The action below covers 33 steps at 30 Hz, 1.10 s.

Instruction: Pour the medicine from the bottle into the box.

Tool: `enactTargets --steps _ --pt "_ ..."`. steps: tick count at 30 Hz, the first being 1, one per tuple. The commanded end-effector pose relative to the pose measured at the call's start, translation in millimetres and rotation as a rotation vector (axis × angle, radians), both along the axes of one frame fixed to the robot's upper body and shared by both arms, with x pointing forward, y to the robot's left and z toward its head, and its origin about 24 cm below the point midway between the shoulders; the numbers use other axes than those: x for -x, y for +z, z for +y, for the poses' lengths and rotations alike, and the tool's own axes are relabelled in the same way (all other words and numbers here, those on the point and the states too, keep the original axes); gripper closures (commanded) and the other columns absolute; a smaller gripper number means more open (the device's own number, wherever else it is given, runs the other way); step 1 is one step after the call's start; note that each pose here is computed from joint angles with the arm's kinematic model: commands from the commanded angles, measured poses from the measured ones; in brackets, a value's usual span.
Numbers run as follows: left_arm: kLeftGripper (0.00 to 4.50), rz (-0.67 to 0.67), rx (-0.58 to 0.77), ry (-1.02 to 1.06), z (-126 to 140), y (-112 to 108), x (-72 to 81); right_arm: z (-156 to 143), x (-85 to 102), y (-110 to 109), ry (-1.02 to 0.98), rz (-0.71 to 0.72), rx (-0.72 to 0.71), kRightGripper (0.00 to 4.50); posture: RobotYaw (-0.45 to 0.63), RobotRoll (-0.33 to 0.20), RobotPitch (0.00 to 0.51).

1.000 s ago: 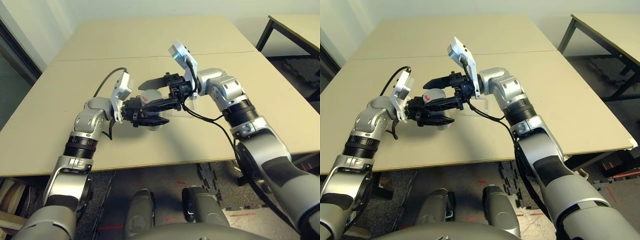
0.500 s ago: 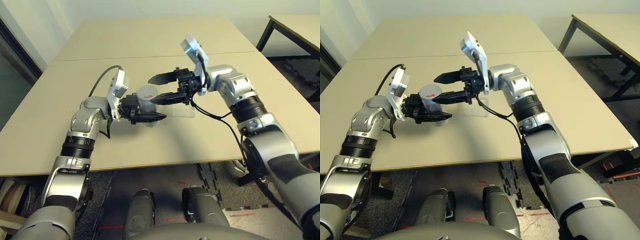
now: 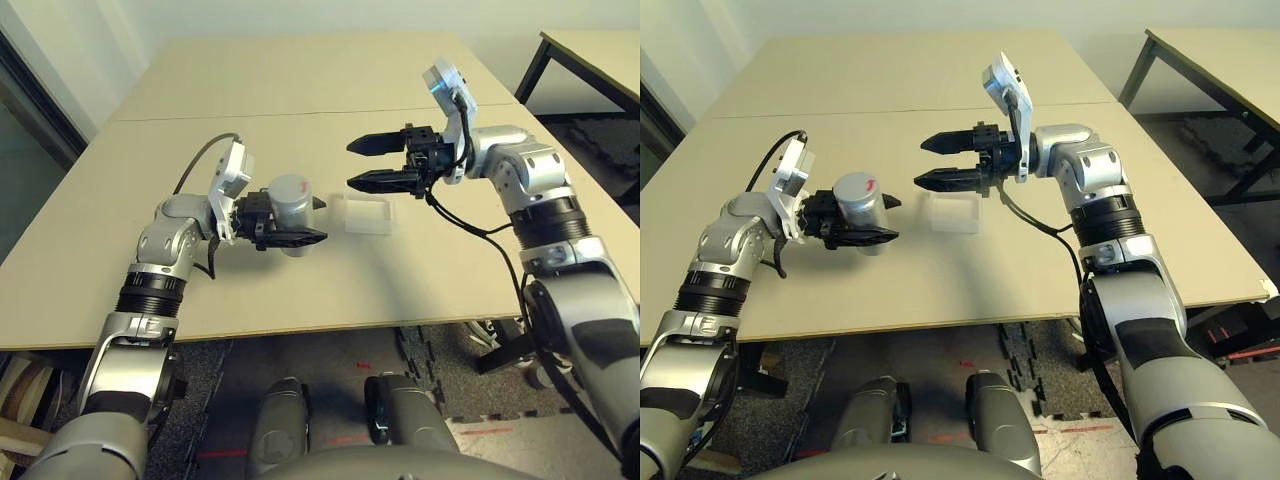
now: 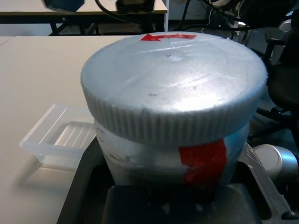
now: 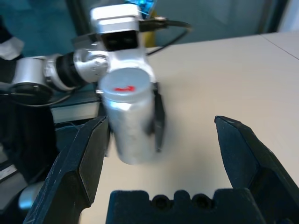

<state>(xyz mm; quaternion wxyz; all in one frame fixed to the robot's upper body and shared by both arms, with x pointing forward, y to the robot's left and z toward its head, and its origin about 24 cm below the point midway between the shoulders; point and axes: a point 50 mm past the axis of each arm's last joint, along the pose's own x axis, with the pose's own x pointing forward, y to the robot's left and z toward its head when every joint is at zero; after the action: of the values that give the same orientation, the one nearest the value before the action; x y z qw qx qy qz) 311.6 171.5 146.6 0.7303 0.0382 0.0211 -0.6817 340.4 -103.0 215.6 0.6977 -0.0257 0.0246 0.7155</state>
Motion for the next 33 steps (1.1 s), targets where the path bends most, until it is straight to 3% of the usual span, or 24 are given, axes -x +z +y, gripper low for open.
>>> enactTargets --steps 1,15,33 --pt "1.71 -0.008 -0.004 -0.012 -2.5 0.7 -1.0 16.3 7.6 1.2 0.059 -0.004 -0.001 0.0 -0.06 0.0 0.04" --pt "1.71 -0.014 0.005 -0.009 -4.9 -0.3 -0.2 62.7 4.1 -5.2 0.112 -0.037 0.035 0.0 -0.04 0.0 0.045" --pt "1.71 -0.015 0.008 -0.009 -6.4 -2.0 0.1 82.9 2.2 -7.2 0.127 -0.041 0.018 0.0 -0.04 0.0 0.048"
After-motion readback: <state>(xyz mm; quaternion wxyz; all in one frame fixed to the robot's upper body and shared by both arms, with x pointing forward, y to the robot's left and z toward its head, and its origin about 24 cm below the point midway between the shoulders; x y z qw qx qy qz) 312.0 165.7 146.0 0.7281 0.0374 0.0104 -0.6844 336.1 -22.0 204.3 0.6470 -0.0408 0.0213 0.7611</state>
